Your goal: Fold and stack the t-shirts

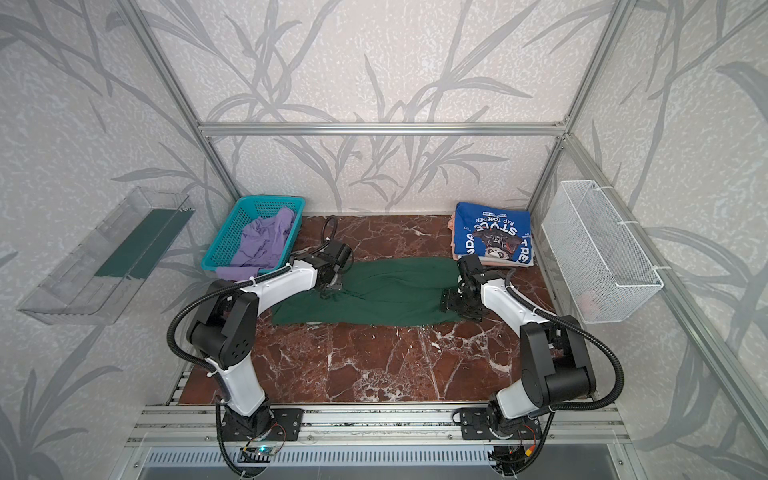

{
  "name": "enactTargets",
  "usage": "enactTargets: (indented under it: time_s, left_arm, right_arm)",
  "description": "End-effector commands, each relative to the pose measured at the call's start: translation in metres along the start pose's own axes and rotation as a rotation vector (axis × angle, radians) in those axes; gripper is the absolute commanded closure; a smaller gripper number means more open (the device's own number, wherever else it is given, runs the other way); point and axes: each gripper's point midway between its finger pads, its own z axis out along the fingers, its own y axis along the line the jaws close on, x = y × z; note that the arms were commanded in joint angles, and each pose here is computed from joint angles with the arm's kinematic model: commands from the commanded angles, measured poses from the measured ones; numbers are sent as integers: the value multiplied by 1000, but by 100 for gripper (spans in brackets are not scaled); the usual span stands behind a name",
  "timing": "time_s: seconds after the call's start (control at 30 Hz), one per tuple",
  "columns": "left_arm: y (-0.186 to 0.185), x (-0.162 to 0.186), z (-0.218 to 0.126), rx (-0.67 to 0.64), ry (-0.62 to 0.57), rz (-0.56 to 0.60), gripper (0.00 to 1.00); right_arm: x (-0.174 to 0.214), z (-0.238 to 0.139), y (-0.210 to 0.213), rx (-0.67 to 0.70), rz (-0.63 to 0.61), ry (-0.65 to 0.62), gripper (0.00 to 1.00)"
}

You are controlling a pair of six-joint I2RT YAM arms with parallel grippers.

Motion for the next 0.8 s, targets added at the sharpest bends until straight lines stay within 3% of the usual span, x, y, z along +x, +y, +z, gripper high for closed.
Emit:
enactTargets:
  time_s: [0.0, 0.03, 0.17, 0.4, 0.63, 0.77]
  left_arm:
    - [10, -25, 8, -67, -55, 24, 62]
    - [16, -32, 6, -107, -75, 23, 55]
    - [30, -51, -13, -133, -171, -22, 48]
    - [41, -48, -54, -17, -230, -129, 38]
    - [20, -23, -74, 253, -265, -180, 36]
    - [1, -8, -66, 355, -232, -217, 36]
  right_arm:
    - [2, -1, 4, -12, -14, 12, 16]
    - [2, -2, 4, -17, -15, 14, 16]
    - [8, -5, 4, -25, -20, 11, 16]
    - [10, -9, 2, -27, -18, -4, 15]
    - [8, -14, 2, -31, -9, -34, 3]
    - [11, -15, 1, -32, -8, -38, 2]
